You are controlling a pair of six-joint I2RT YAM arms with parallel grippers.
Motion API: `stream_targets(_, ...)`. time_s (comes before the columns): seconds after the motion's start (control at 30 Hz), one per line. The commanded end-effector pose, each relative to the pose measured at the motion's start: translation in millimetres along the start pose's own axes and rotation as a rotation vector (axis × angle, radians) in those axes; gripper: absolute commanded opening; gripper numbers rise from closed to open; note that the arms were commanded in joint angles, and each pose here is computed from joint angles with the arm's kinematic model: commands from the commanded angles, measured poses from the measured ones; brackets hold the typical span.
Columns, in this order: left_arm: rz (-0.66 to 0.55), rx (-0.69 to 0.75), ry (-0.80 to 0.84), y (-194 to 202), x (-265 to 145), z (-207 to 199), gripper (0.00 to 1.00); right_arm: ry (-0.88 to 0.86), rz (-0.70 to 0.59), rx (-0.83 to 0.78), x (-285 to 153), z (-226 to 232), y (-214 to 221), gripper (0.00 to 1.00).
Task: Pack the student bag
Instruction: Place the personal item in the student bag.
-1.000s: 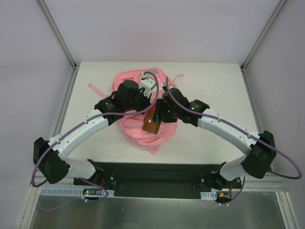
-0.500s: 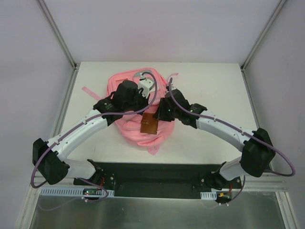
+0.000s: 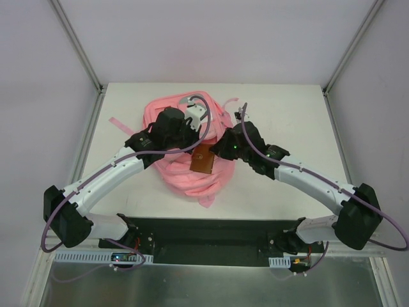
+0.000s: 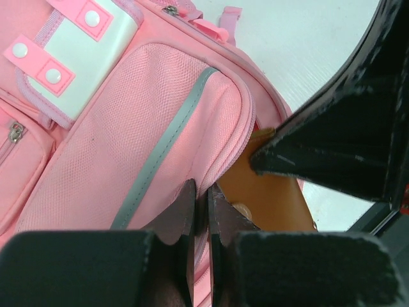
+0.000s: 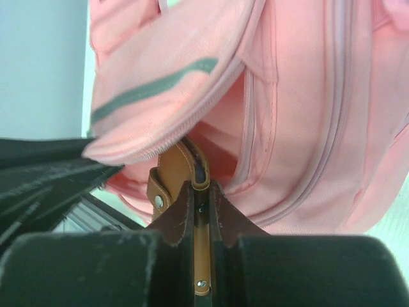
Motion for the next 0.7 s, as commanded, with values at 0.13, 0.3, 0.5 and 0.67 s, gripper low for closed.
stream_targets(0.13, -0.175, -0.038, 0.092, -34.7, -19.0, -12.5, 0.00, -0.005, -0.187, 0.188, 13.5, 6.5, -39.1, 0.01)
stream_targets(0.3, -0.171, -0.051, 0.169, -36.9, -20.0, -20.2, 0.00, -0.064, -0.243, 0.400, 37.3, 13.9, -47.2, 0.01)
stream_targets(0.5, -0.169, -0.012, 0.204, -35.7, -22.0, -22.0, 0.00, -0.043, -0.371, 0.587, 52.9, 6.8, -39.8, 0.01)
stream_targets(0.67, -0.172, 0.084, 0.226, -39.4, -29.0, -21.5, 0.00, -0.032, -0.368, 0.648, 63.2, 4.4, -34.8, 0.01)
Point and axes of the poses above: each gripper's point midway between its finger pads, its own x axis out along the fingers, its own z axis along the line the jaws close on, y = z × x, the point moved 9 cm from there along -x, back along the fingers, and after that the axes turned 1 degree about -x, right-handed, at the moved point
